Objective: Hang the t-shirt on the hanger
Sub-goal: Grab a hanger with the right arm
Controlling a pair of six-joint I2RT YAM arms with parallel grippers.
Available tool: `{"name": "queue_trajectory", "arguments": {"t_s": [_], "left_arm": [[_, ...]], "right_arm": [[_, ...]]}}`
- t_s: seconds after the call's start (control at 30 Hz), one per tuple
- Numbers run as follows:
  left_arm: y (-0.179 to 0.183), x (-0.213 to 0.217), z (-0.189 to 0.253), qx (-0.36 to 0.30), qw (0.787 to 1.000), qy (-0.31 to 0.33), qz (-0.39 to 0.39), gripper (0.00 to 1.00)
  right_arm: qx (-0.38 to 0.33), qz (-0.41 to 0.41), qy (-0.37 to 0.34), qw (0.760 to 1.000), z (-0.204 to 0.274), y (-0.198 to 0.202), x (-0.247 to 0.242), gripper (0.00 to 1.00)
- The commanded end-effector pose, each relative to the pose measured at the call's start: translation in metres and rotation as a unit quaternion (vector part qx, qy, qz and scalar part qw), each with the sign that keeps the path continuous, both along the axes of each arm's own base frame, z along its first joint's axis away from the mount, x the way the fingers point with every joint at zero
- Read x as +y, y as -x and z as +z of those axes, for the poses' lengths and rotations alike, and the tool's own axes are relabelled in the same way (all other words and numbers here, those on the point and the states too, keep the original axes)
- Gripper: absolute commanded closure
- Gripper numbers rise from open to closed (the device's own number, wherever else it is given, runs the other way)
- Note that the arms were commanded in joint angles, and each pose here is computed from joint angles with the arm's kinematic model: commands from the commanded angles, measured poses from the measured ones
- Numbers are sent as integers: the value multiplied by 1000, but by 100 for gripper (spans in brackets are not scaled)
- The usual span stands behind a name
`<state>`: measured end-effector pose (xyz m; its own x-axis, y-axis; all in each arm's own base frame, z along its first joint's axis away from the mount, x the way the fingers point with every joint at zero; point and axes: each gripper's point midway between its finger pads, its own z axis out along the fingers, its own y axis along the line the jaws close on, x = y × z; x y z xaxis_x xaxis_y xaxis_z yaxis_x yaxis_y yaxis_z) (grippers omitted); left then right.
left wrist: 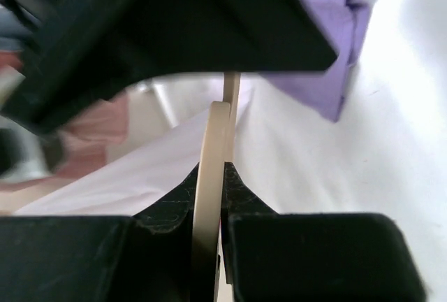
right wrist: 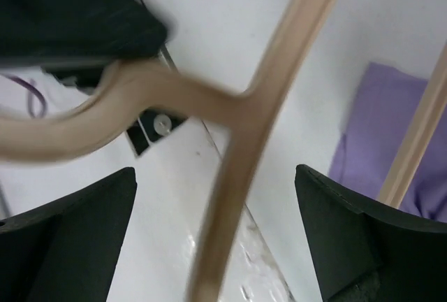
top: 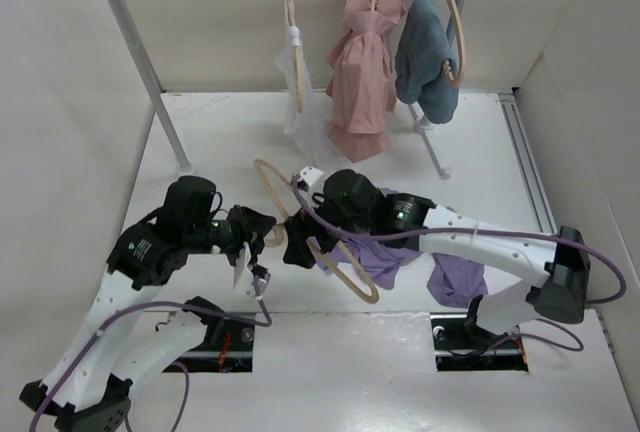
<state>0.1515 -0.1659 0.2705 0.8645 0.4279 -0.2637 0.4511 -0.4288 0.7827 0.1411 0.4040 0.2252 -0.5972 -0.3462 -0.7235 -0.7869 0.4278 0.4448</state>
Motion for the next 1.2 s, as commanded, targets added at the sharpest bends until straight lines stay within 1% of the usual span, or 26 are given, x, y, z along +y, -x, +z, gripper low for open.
{"name": "queue_trajectory", "arguments": {"t_s": [0.0,0.03,0.07,0.1,0.17,0.2,0.23,0.27,0.33,0.4,0.57,0.6,0.67,0.73,0.77,0.83,0.87,0.93,1.0,1.03,1.1,1.13,1.17], "left_arm": [[9,-8,-3,52,998,-9,-27,100],[6,-11,-10,82,996,-16,-25,100],[3,-13,-11,93,995,-17,-20,100],[0,-15,-11,104,994,-18,-15,100],[-7,-23,-7,128,991,-15,-17,100],[-10,-25,-6,143,990,-14,-6,100],[-13,-29,4,145,989,-4,-7,100],[-14,-33,1,168,986,-8,-8,100],[-17,-37,3,180,984,-5,-10,100],[-17,-43,4,210,978,0,-9,100],[-23,-48,13,207,978,15,-4,100],[-25,-49,12,207,978,18,-1,100],[-27,-50,13,203,979,21,-2,100],[-25,-54,16,214,976,25,-11,100],[-24,-53,18,214,976,25,-11,100],[-17,-54,22,227,973,27,-22,100],[-18,-56,20,234,972,28,-24,100],[-17,-58,24,233,972,33,-29,100],[-17,-58,27,229,972,35,-29,100],[-18,-58,27,225,973,35,-32,100],[-19,-57,26,223,974,32,-28,100],[-19,-57,26,223,974,32,-28,100],[-19,-57,26,223,974,32,-28,100]], "right_arm": [[-125,-34,43,991,27,-4,-28,0],[-148,-53,49,986,31,-7,-33,0],[-155,-66,57,984,26,-10,-41,0],[-171,-77,44,981,36,-13,-49,0],[-193,-100,36,975,40,-20,-56,0],[-199,-98,39,974,36,-19,-58,0],[-214,-100,35,971,44,-20,-63,0],[-229,-102,36,967,48,-18,-65,0],[-265,-85,44,960,52,-19,-67,0],[-281,-62,44,957,51,-15,-64,0],[-317,-50,70,945,38,-25,-58,0],[-324,-50,63,943,40,-28,-51,2],[-338,-66,68,936,42,-36,-51,3],[-350,-98,70,929,49,-45,-55,8],[-350,-98,70,929,49,-45,-55,10],[-361,-94,68,925,50,-48,-51,17],[-365,-88,62,925,53,-47,-49,19],[-366,-62,75,925,41,-48,-40,22],[-354,-47,87,930,31,-51,-38,27],[-351,-41,87,931,31,-51,-35,36],[-341,-32,93,935,23,-54,-35,44],[-337,-25,94,936,19,-53,-33,51],[-333,-24,92,938,19,-55,-34,53]]}}
